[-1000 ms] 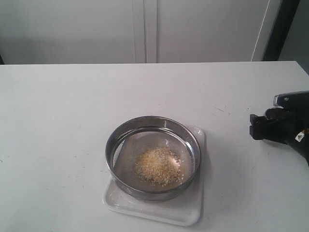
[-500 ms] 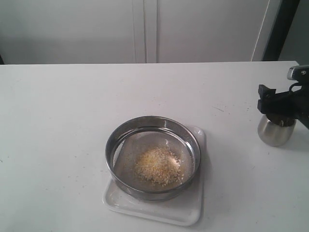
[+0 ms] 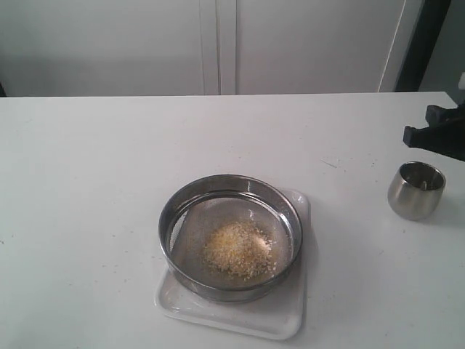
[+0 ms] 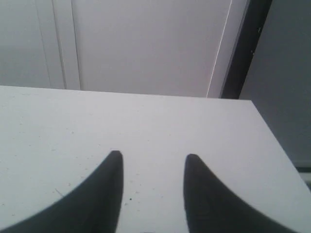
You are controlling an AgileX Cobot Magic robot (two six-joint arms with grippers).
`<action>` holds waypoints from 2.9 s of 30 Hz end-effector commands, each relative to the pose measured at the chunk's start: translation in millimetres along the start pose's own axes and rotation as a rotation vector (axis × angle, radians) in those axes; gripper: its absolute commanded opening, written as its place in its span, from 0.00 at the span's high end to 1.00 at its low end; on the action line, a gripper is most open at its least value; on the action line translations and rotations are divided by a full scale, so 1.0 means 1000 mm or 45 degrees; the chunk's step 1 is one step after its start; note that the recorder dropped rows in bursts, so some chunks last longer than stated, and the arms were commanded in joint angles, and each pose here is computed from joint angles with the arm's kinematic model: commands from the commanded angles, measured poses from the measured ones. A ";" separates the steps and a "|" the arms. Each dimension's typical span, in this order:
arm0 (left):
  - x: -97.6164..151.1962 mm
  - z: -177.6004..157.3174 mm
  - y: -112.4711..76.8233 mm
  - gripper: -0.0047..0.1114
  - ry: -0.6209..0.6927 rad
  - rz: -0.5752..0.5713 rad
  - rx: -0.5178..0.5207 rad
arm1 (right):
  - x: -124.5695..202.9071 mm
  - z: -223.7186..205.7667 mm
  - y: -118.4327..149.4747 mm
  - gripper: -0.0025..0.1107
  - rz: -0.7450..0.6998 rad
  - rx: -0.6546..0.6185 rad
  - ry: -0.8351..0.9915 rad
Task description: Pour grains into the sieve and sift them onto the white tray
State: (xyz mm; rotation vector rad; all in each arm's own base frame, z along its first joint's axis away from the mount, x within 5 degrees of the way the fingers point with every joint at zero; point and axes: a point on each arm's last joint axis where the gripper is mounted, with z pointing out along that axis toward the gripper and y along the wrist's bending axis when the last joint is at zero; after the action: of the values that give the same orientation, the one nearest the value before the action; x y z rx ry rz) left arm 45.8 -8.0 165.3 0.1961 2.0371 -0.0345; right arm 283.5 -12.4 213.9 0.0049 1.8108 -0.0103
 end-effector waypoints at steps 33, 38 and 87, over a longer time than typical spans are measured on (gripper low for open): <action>0.001 0.000 -0.001 0.96 -0.006 -0.016 0.007 | -0.025 -0.151 0.011 0.98 0.125 -0.003 0.652; 0.001 0.000 -0.001 0.96 -0.006 -0.016 0.007 | -0.021 -0.164 0.012 0.98 0.123 -0.007 0.733; 0.001 0.000 0.000 0.96 -0.006 0.002 0.004 | -0.015 -0.185 0.012 0.98 0.119 -0.012 0.840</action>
State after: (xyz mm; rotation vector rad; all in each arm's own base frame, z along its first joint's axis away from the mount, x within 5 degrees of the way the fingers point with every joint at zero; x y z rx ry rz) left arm 45.8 -8.0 165.3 0.1961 2.0371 -0.0345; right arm 108.0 1.5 270.8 0.1065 2.4761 0.0743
